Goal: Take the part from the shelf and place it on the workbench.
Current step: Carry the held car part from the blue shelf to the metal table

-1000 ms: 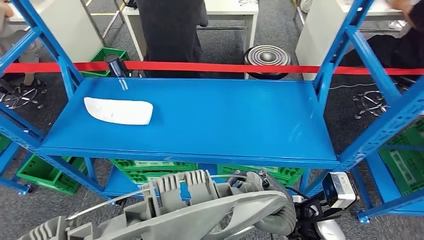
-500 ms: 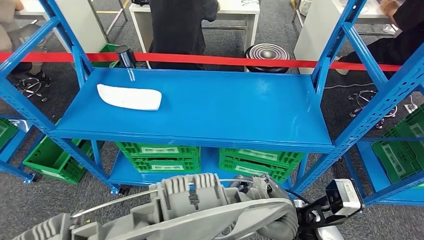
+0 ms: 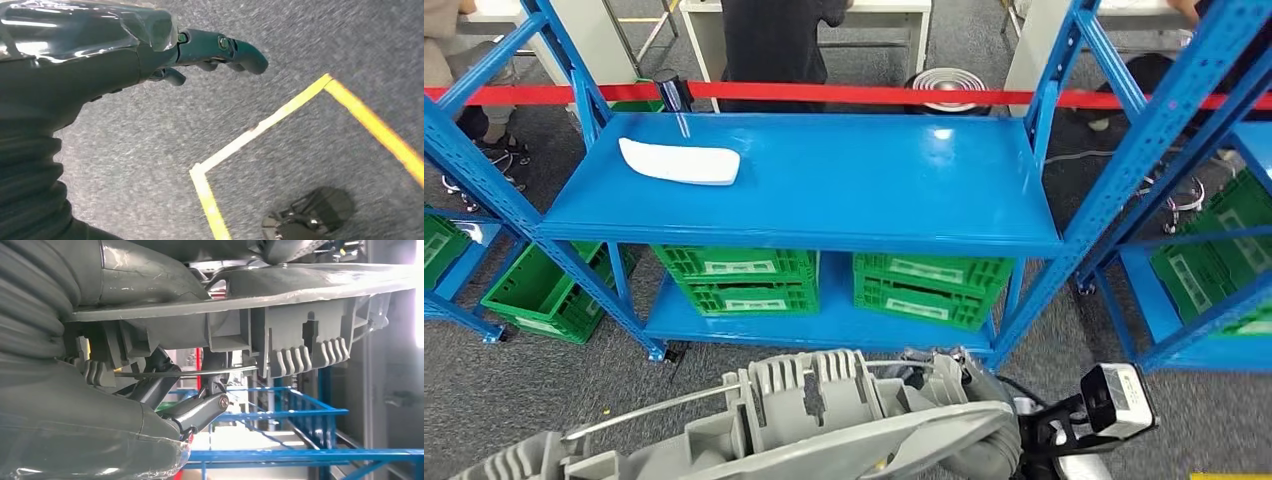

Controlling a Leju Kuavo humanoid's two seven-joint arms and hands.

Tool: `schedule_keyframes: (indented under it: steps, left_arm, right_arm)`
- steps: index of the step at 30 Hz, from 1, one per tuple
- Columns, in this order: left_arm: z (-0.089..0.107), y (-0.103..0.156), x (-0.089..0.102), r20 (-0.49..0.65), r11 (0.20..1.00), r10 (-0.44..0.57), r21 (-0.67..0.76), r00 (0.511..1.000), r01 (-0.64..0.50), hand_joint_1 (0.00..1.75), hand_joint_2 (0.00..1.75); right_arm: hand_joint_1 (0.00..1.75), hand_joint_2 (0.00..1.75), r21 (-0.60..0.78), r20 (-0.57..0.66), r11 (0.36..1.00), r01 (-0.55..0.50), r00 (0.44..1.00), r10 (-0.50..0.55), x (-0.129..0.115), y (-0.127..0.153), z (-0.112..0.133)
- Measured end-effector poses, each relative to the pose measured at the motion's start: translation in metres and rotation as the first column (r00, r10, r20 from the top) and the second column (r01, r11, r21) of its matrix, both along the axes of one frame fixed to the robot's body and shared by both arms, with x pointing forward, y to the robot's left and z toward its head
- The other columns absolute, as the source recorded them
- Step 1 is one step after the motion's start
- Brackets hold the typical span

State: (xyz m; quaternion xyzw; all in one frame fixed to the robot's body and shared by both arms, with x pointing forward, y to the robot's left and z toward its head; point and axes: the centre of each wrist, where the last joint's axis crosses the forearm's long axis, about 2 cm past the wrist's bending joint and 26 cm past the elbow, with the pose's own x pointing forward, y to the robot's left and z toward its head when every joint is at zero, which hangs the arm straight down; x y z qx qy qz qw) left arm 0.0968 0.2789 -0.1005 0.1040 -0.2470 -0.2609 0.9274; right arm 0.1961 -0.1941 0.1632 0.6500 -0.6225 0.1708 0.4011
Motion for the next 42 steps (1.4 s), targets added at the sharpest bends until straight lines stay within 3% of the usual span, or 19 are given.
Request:
schedule_keyframes:
  steps: [12,25,42]
  left_arm:
    - [0.005,0.019,0.02,0.029,0.999,-0.022,0.046,0.999,0.021,0.0,1.75]
    - [0.01,0.015,0.034,0.061,0.996,-0.054,0.069,0.997,0.05,0.0,1.75]
    - [0.011,0.024,0.034,0.071,0.99,-0.083,0.116,0.994,0.074,0.0,1.75]
  right_arm:
    - [1.75,1.75,0.022,0.0,0.999,0.031,1.0,-0.031,0.008,0.003,0.003]
    - [1.75,1.75,0.025,0.015,0.998,0.051,0.999,-0.052,0.012,0.001,0.004]
    - [1.75,1.75,0.046,0.025,0.997,0.066,0.997,-0.067,0.012,0.003,0.005]
